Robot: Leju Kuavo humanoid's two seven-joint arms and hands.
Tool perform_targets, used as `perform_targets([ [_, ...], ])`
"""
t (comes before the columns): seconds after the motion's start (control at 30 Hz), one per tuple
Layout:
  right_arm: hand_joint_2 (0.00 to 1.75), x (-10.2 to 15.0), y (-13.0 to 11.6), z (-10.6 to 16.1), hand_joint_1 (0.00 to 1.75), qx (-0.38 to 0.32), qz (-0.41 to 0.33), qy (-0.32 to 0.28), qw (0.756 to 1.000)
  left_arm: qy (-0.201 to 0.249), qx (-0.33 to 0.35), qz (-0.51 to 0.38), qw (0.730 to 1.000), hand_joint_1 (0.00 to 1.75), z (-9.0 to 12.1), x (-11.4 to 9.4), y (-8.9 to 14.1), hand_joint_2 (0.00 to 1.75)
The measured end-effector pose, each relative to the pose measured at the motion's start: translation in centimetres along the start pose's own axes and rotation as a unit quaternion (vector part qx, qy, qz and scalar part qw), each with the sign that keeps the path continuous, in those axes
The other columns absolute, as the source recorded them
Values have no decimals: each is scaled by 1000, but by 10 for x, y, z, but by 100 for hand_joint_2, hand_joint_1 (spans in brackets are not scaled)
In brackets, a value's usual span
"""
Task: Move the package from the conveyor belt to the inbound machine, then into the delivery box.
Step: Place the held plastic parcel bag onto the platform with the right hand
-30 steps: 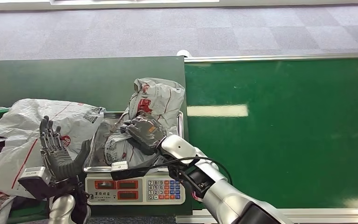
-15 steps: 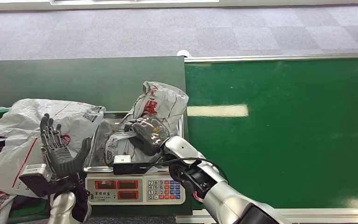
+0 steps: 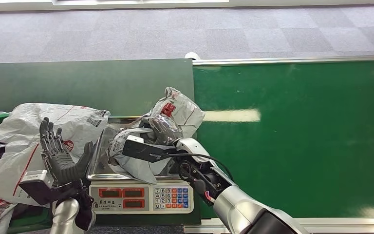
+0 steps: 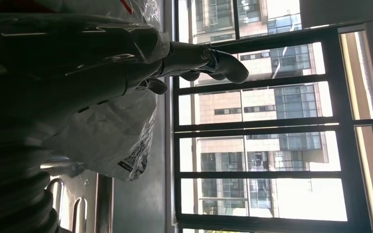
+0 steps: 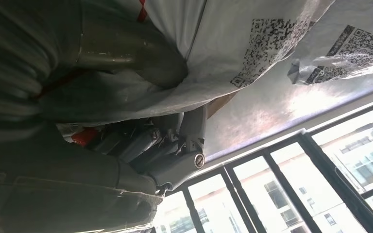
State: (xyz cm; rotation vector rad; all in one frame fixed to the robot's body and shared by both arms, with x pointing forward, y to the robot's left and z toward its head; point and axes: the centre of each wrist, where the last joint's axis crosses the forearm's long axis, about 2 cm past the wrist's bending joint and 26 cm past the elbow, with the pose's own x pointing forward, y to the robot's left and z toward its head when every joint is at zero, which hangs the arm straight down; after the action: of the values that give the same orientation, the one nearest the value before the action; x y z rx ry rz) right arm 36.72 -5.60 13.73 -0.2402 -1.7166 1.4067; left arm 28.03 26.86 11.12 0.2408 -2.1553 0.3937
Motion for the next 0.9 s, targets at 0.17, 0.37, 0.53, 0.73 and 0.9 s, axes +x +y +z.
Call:
perform_targets([
  [0.17, 175, 0, -1, 0, 175, 1, -6, -23, 1000, -7, 2, -8, 1000, 0, -2, 2, -2, 175],
  [0.37, 175, 0, -1, -1, 33, 15, -10, -56, 998, -12, -1, -4, 1000, 0, -5, 4, -5, 175],
  [0.53, 175, 0, -1, -1, 3, 23, -12, -84, 996, -15, -5, -2, 1000, 0, -7, 4, -8, 175],
  [0.73, 175, 1, 0, -1, 0, 38, -14, -104, 994, -16, -5, -1, 1000, 0, -7, 5, -9, 175],
  [0.9, 175, 2, 2, -1, 0, 55, -7, -140, 989, -15, -8, 4, 1000, 0, -7, 5, -9, 175],
])
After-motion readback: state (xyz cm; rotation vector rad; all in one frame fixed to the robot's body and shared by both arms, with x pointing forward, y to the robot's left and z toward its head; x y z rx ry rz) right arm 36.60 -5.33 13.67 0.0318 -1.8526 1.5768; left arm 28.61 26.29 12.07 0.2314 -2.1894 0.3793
